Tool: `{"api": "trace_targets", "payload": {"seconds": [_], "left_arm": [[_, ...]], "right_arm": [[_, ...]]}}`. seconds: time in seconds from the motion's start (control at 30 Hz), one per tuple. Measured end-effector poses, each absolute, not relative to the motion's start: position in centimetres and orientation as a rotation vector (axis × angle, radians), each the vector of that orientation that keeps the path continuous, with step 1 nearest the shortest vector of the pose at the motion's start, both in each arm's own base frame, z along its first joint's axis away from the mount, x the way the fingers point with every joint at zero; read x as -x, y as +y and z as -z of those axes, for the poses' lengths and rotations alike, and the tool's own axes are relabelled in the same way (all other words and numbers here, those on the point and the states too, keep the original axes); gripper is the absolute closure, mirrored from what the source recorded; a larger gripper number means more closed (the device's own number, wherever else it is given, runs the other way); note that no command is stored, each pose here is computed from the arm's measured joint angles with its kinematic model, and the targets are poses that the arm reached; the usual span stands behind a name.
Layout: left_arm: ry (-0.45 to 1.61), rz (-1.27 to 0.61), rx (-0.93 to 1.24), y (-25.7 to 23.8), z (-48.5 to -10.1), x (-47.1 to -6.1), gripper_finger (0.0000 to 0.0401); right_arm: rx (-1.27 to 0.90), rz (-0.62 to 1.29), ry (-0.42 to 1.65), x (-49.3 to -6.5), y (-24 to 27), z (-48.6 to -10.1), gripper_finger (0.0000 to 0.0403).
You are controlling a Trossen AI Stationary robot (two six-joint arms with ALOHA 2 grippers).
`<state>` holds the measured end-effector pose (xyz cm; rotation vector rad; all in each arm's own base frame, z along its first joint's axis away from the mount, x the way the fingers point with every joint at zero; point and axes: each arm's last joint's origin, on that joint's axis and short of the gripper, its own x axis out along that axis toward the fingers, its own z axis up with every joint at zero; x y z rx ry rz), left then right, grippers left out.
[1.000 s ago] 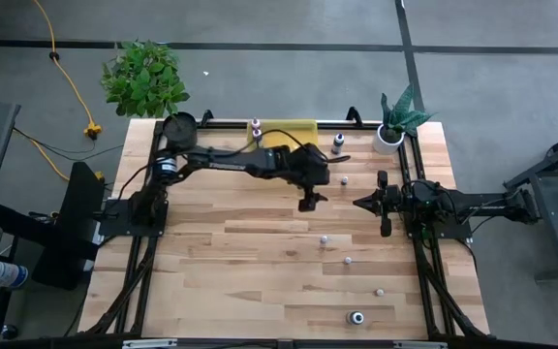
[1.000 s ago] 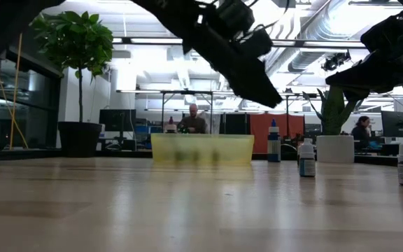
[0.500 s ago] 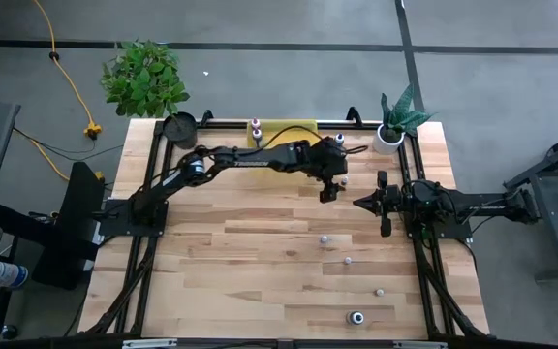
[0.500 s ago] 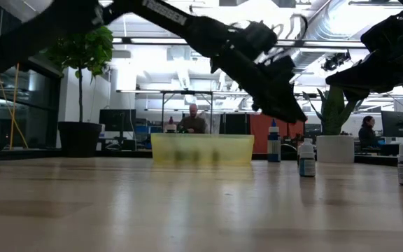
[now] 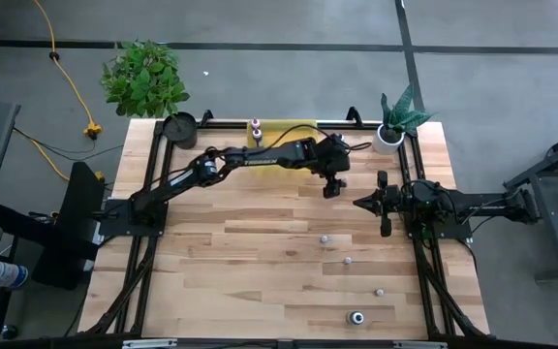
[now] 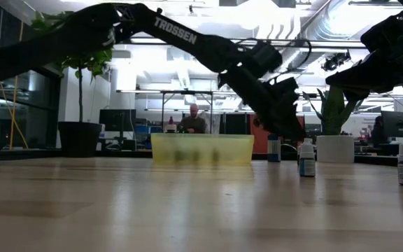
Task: Pick & Place food coloring
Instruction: Put the small green food coloring bottle into the yellow container
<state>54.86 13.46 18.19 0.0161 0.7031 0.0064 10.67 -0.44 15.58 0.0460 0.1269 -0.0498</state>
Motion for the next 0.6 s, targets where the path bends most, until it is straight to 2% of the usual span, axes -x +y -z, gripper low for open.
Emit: {"api": "trace_targets", "payload": {"seconds": [0.6], "left_arm": [[0.686, 0.007, -0.018, 13.6, -15.6, -55.7, 0.0133]], "right_arm": [[-0.046, 0.05, 0.127, -10.7, -0.4, -15.6, 0.0402]]}}
